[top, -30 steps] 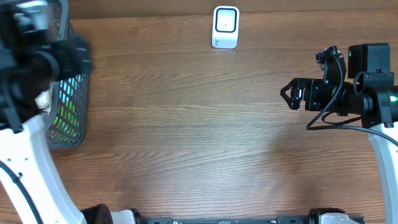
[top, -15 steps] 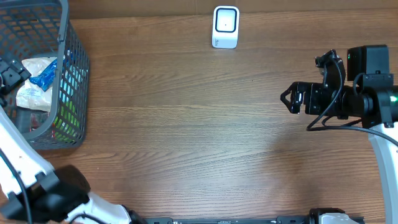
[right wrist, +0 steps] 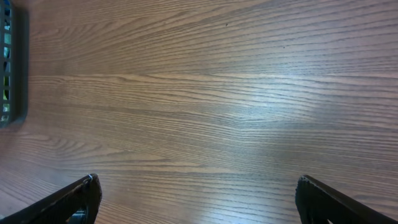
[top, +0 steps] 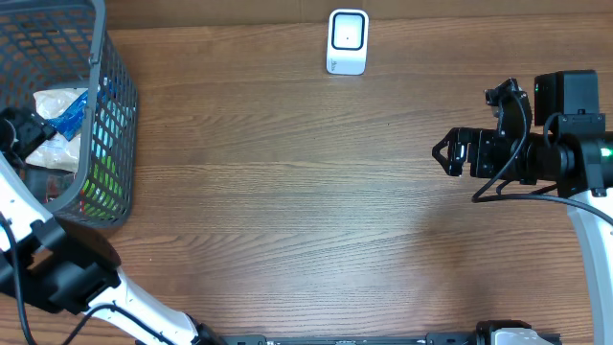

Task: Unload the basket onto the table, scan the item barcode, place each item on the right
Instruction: 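Raise both arms and move the left gripper over the basket, then grasp the green-and-red snack bag in the basket with the left gripper, then carry the snack bag out and set it on the table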

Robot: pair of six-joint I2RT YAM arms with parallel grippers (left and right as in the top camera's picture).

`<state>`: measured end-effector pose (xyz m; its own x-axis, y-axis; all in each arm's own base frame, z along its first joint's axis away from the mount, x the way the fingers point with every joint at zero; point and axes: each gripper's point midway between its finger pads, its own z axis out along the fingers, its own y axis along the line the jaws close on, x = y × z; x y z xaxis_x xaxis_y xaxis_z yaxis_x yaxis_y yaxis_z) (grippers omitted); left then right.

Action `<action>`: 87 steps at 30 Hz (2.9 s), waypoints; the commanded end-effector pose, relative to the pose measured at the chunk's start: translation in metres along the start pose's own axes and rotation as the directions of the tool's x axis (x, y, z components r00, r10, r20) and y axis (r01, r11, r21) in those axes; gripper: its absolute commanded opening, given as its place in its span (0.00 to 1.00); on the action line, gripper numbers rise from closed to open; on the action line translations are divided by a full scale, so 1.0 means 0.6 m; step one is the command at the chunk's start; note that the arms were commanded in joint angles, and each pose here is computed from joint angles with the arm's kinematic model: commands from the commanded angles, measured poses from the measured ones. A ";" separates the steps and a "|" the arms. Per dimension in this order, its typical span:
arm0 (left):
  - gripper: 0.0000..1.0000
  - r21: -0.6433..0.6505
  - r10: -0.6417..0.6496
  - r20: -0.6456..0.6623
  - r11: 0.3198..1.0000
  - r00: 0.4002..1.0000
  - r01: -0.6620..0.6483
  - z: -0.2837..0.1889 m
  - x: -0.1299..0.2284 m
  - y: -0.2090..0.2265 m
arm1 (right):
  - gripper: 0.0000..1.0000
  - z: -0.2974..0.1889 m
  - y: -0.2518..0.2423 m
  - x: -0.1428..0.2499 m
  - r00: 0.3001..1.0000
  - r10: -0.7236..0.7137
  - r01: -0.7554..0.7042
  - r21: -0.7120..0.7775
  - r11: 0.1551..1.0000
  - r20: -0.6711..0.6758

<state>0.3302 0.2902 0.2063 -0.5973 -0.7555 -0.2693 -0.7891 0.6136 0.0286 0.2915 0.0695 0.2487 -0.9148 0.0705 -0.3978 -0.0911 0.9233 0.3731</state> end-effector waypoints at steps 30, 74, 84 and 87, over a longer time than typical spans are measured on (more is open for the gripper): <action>0.91 -0.040 -0.046 -0.226 0.999 0.973 0.037 0.266 0.103 -0.009 | 1.00 -0.012 0.007 -0.014 0.999 -0.018 0.018 0.001 1.000 0.035; 0.04 0.258 0.071 0.273 0.955 0.959 -0.144 -0.211 -0.038 -0.094 | 1.00 -0.007 0.011 -0.019 0.999 -0.014 0.015 -0.019 1.000 0.035; 0.04 0.338 0.261 0.555 0.797 0.790 -0.501 -0.426 0.085 -0.234 | 1.00 -0.007 0.014 -0.021 0.999 -0.016 0.017 -0.031 0.999 0.039; 0.04 0.355 0.354 0.537 0.729 0.766 -0.586 -0.425 0.135 -0.289 | 1.00 -0.007 0.016 -0.025 0.999 -0.020 0.022 -0.036 0.999 0.049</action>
<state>0.3768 0.0902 0.4261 -0.6287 -0.3152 -0.7109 -0.2690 0.9459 -0.1814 0.2981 0.0716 0.2500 -0.9073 0.0702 -0.4145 -0.1034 0.9183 0.3820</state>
